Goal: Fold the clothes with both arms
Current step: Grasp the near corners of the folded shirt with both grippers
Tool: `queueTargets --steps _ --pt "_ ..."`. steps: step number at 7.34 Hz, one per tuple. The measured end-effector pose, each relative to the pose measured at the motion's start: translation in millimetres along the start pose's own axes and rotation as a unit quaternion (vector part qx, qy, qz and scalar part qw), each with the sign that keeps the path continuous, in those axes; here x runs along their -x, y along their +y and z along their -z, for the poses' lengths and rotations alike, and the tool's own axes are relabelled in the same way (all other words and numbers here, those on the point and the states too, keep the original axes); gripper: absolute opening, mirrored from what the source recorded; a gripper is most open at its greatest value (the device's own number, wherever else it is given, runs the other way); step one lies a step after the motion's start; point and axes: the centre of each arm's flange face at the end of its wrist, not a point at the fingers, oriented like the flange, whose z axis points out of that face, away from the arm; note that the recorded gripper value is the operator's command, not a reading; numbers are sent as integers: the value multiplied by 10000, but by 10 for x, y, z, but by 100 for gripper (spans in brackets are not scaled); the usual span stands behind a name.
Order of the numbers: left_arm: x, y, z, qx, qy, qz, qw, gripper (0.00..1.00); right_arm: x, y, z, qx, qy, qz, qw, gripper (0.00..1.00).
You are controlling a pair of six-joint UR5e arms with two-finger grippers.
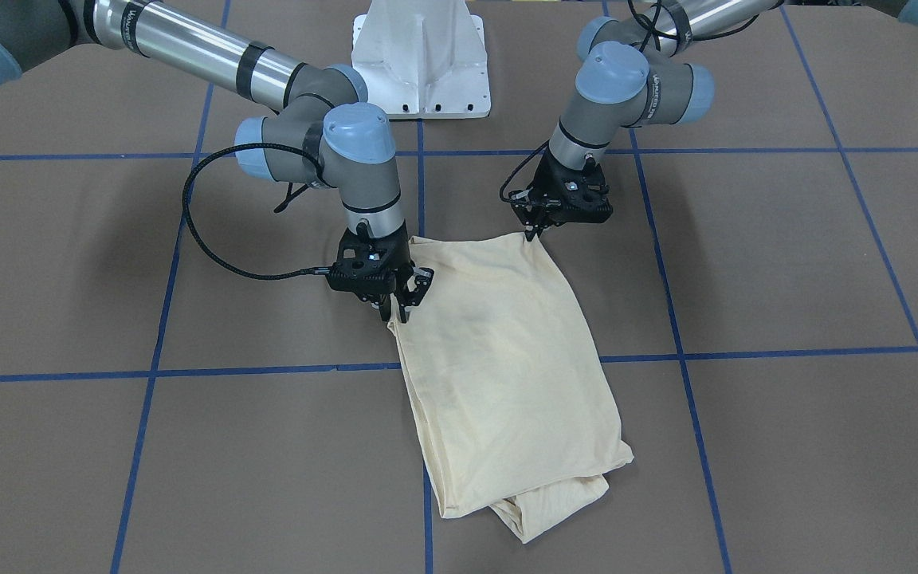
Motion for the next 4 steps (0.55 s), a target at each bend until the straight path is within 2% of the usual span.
queueTargets --steps 4 --pt "-9 2 13 -2 15 -4 10000 0 -6 11 -26 -31 28 7 10000 33"
